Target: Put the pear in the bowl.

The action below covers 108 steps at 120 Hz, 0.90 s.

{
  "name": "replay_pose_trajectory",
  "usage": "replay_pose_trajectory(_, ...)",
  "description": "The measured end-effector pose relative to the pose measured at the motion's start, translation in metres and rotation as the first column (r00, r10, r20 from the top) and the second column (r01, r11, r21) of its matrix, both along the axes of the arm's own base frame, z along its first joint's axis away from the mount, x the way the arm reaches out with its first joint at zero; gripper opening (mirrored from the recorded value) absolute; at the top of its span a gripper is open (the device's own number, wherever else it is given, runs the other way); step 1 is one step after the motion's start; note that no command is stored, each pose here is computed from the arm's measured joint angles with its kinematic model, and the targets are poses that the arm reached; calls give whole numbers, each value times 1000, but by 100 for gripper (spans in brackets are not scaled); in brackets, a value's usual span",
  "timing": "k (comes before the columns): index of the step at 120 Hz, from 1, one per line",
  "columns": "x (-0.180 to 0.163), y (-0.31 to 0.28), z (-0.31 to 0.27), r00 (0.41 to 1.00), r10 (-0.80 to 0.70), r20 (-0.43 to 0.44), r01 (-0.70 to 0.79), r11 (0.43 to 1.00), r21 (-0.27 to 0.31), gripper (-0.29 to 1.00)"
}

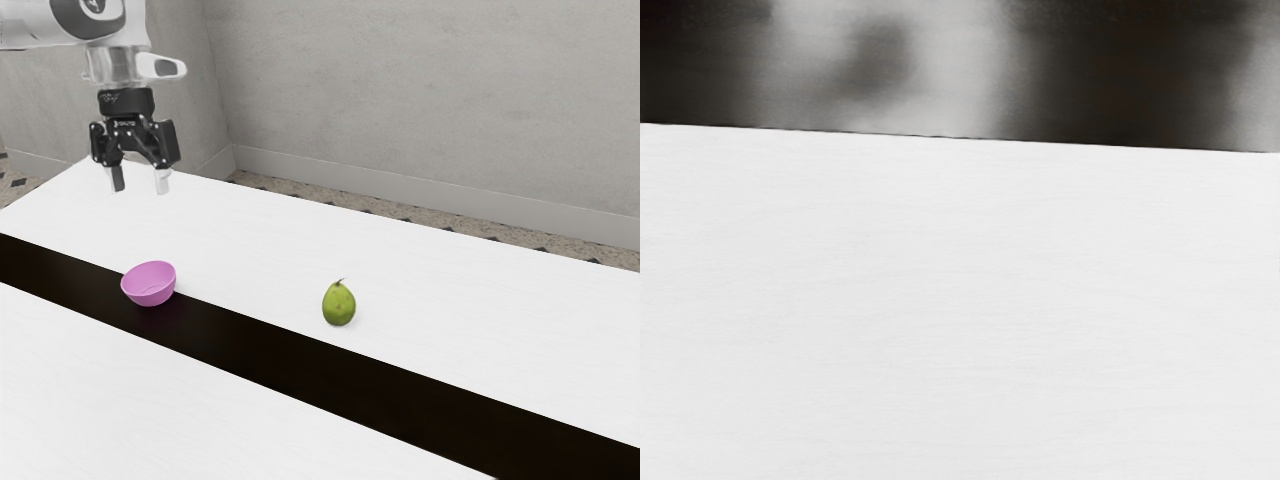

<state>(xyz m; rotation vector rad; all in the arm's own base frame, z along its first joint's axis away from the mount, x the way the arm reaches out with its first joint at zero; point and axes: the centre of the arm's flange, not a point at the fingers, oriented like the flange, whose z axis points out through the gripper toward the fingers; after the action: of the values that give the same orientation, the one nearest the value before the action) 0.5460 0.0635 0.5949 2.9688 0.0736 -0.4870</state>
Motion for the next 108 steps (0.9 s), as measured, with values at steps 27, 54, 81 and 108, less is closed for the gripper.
replay_pose_trajectory(27,95,-44,-66,986,-90,138,81,995,65,69)
replay_pose_trajectory(54,139,-166,-162,975,-183,124,169,979,115,68)
replay_pose_trajectory(81,147,-240,-229,975,-160,151,137,978,156,68)
replay_pose_trajectory(108,170,-229,-277,964,-86,253,32,977,211,68)
